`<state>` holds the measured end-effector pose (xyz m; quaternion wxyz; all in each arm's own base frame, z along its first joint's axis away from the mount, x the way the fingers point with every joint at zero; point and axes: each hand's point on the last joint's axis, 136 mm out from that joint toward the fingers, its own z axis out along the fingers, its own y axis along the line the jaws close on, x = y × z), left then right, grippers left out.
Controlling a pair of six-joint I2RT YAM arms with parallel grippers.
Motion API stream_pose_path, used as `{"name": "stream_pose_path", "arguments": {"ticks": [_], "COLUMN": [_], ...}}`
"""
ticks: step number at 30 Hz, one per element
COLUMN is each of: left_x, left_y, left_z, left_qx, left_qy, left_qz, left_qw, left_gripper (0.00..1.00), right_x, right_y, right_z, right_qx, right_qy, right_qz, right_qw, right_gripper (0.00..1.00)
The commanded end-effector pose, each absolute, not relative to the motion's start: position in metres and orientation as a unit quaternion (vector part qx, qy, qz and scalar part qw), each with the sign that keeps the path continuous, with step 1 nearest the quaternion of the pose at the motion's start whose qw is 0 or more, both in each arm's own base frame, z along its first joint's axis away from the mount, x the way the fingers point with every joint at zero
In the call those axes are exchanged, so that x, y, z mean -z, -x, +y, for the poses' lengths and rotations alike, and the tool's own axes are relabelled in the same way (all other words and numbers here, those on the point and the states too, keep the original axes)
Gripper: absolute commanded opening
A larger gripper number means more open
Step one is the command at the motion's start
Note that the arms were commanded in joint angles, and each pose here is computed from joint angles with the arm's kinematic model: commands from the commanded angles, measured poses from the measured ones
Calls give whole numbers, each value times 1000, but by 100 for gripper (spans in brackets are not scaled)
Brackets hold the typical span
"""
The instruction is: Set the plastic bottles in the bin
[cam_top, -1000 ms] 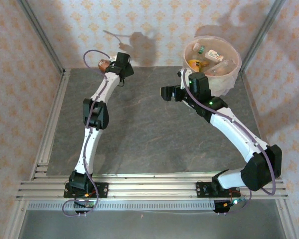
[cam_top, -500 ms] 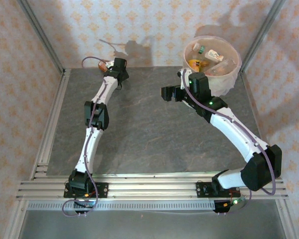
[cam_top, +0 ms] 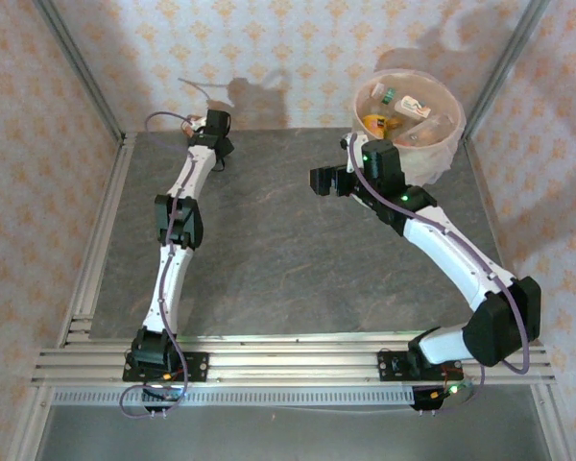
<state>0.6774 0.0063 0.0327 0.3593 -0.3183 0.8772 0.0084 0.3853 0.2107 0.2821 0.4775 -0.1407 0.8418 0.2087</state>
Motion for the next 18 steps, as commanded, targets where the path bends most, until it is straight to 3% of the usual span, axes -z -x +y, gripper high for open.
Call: {"name": "stream_pose_path", "arguments": {"ticks": [1,7,11,18], "left_x": [-23,-46,-91,-187], "left_y": [-663,-644,-621,-518], "left_z": [2,-8,-50,-146], "left_qx": [-5,-7,28,140], "left_qy": [292,252,179,58], "left_qz": [900,916,921,891], "left_qw": [324,311,344,427], "left_gripper": [42,33,30,26], "right_x": [-303,-308,-315,-327], "right_y": [-382,-375,-373,-372], "right_z": [206,202,200,198], "right_qx": [-205,-211,-235,-297], "right_qy": [135,126,89,-10], "right_qz": [831,828,824,815], "right_qw": [499,503,507,497], "right_gripper": [99,99,99,99]}}
